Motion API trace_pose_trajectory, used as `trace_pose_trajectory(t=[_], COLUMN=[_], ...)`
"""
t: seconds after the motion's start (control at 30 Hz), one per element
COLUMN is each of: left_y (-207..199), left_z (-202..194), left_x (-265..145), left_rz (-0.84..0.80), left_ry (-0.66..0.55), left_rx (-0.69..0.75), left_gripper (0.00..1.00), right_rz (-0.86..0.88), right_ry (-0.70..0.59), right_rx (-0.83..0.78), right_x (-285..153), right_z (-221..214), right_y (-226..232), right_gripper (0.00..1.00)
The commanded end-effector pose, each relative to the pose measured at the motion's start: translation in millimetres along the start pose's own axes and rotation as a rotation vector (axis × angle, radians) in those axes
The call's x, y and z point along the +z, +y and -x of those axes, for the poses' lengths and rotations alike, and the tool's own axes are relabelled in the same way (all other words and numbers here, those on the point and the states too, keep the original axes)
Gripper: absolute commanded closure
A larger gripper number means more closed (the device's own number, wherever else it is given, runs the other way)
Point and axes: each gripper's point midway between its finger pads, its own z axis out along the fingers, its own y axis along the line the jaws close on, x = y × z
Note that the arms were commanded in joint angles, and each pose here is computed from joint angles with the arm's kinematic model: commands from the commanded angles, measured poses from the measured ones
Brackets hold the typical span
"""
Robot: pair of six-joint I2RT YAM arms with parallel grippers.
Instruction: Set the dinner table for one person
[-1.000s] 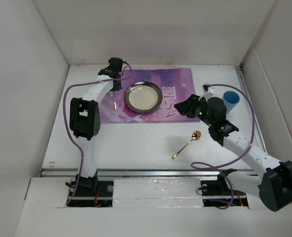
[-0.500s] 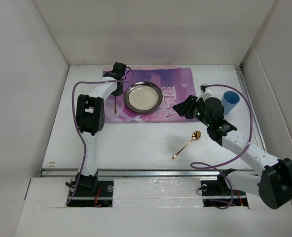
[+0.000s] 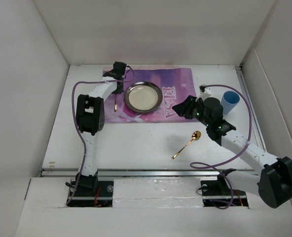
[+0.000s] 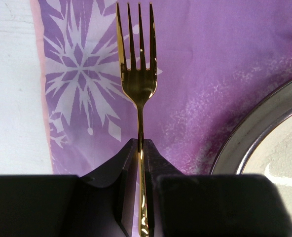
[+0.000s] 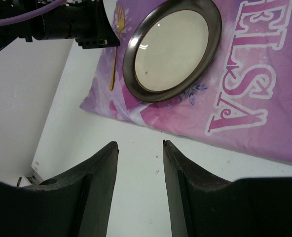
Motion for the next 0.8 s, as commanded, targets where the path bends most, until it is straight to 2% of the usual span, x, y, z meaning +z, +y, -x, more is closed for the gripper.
trace_pose_trajectory(t=[0.0, 0.07, 0.23, 0.37, 0.43, 0.47, 0.5, 0.53, 0.6, 0.63, 0.67, 0.7, 0.73, 0.77], left_y=[1, 1, 2, 9, 11, 15, 10, 12, 11, 0, 3, 1, -24, -19], left_z=[12, 10, 5, 20, 34, 51, 59, 68, 94, 87, 95, 93, 75, 71], left_x=[-13, -11, -10, -27, -44, -68, -84, -100, -180, -177, -223, -245, -262, -305], left_rz=[-0.011, -0.010, -0.003, 0.019, 0.004, -0.010, -0.036, -0.053, -0.129, -0.141, -0.174, -0.179, -0.222, -0.259], left_ry=[-0.044, -0.038, -0.024, -0.063, -0.105, -0.160, -0.193, -0.231, -0.383, -0.372, -0.457, -0.496, -0.514, -0.588], left_rx=[-0.011, -0.013, -0.019, -0.044, -0.072, -0.100, -0.120, -0.143, -0.182, -0.170, -0.188, -0.192, -0.155, -0.173], left_gripper=[0.92, 0.91, 0.80, 0.73, 0.71, 0.70, 0.70, 0.70, 0.72, 0.72, 0.75, 0.77, 0.80, 0.99], right_rz=[0.018, 0.016, 0.006, -0.006, -0.014, -0.014, -0.024, -0.030, -0.052, -0.052, -0.059, -0.088, -0.105, -0.140], right_ry=[-0.055, -0.056, -0.074, -0.088, -0.091, -0.091, -0.092, -0.095, -0.104, -0.104, -0.100, -0.110, -0.108, -0.111], right_rx=[-0.029, -0.029, -0.033, -0.033, -0.041, -0.044, -0.044, -0.042, -0.046, -0.046, -0.047, -0.046, -0.037, -0.035], right_x=[1, 1, -3, -5, -4, -5, -5, -5, -7, -7, -7, -8, -9, -11], right_z=[17, 17, 22, 24, 24, 25, 25, 25, 27, 27, 24, 26, 24, 24], right_y=[10, 10, 10, 8, 6, 6, 4, 3, 0, 0, -1, -6, -9, -16], right_gripper=[0.53, 0.53, 0.52, 0.53, 0.64, 0.73, 0.90, 0.98, 1.00, 1.00, 1.00, 1.00, 1.00, 1.00])
